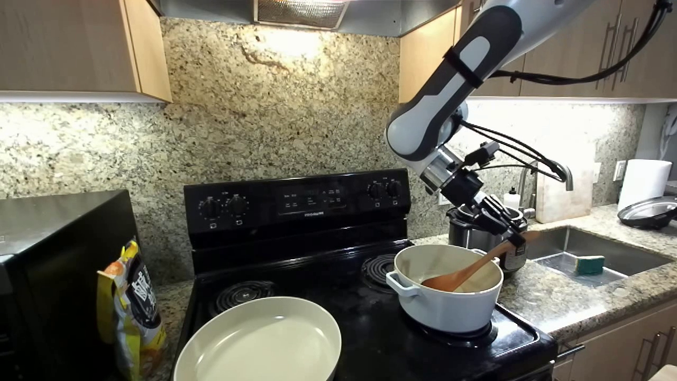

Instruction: Mix the things in the pot with the wooden spoon

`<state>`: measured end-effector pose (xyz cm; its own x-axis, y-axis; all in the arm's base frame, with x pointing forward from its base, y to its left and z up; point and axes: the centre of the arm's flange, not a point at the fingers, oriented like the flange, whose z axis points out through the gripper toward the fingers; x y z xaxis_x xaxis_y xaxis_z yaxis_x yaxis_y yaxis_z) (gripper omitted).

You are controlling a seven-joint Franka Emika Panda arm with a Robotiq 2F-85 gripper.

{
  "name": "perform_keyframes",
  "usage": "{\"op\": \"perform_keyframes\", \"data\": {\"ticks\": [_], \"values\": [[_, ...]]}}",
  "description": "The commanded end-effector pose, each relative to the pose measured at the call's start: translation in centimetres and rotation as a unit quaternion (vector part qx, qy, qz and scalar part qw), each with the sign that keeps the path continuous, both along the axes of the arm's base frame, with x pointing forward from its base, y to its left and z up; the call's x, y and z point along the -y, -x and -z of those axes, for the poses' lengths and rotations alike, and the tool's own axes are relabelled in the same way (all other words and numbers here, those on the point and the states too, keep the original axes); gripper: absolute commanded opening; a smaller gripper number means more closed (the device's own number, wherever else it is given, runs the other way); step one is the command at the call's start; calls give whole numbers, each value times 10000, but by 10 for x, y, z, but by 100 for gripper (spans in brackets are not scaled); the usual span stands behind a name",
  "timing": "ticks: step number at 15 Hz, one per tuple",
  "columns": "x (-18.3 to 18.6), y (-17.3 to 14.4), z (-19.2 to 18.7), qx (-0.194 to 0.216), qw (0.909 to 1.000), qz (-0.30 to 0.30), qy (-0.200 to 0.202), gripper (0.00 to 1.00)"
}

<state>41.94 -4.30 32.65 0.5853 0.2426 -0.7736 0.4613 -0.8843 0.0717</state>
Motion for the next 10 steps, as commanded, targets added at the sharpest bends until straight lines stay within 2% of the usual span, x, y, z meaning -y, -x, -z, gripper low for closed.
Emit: {"op": "perform_keyframes", "data": {"ticks": [1,10], "values": [[-4,-4,-4,130,9996,-234,21,7],[30,-25,15,52,9994,337,-25,7]]}}
